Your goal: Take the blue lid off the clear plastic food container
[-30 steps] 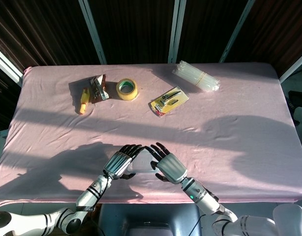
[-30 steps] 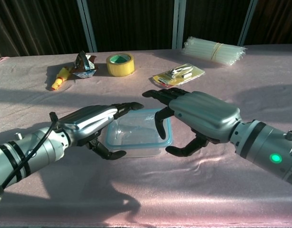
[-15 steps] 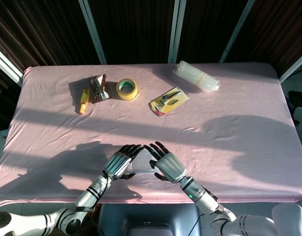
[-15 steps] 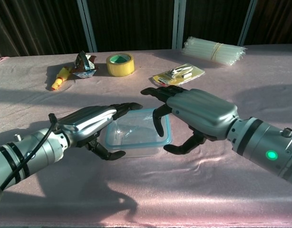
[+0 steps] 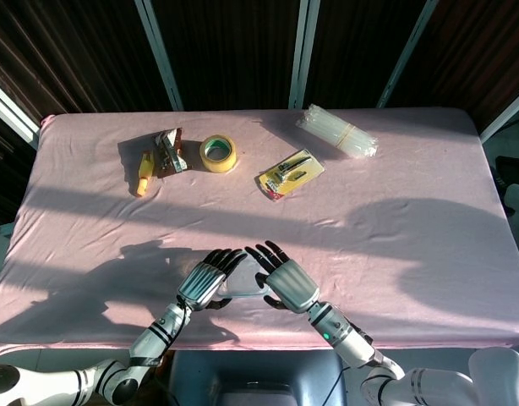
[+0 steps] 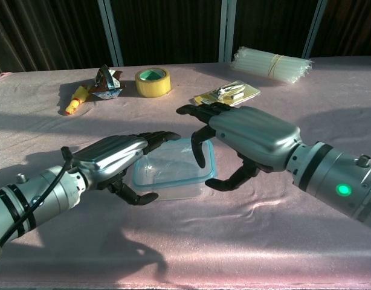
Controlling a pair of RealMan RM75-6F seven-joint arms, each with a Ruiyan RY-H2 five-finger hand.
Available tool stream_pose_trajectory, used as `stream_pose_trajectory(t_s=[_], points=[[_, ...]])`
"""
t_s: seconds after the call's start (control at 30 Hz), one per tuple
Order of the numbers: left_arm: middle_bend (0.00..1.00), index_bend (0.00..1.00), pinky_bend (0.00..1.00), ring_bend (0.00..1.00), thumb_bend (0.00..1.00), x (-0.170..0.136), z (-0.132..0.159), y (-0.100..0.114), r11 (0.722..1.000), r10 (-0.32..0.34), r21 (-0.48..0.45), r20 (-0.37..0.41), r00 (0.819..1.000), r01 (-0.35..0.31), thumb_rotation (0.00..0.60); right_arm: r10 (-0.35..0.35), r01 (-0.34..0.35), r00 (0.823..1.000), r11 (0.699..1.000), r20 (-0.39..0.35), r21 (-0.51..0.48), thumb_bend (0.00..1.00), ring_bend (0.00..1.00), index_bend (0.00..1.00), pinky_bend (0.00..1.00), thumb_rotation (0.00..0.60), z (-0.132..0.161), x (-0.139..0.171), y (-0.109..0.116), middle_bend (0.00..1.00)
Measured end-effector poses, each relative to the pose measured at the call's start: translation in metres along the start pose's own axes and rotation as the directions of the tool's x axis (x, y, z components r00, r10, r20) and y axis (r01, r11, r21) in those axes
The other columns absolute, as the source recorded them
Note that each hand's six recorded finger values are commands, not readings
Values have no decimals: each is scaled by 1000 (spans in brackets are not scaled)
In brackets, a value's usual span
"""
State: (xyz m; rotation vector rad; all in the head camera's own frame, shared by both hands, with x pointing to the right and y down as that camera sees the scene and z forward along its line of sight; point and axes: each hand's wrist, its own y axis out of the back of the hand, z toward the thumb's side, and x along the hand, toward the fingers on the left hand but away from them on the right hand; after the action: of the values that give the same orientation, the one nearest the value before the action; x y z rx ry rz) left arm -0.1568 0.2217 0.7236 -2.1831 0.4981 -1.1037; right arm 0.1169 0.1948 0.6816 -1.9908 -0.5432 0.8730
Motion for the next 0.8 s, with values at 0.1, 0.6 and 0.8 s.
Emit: stream_pose_trajectory(t_s=[0.1, 0.6, 0.8], points=[[383, 0, 395, 368, 295, 0, 0, 0, 1000, 0, 3, 1, 1000, 0, 600, -4, 4, 1000, 1000, 0, 2, 411, 0, 666, 0, 600, 0, -2, 2, 132], [386, 0, 396, 368, 295, -11, 1, 4, 1000, 9, 6, 18, 1000, -9, 600, -71, 71, 997, 997, -17, 22, 411, 0, 643, 0, 600, 1, -16, 12, 144], [387, 0, 395, 368, 295, -16, 5, 9, 1000, 17, 1, 36, 999, -17, 600, -89, 90, 996, 996, -29, 24, 448, 0, 667, 0, 600, 3, -21, 10, 160]])
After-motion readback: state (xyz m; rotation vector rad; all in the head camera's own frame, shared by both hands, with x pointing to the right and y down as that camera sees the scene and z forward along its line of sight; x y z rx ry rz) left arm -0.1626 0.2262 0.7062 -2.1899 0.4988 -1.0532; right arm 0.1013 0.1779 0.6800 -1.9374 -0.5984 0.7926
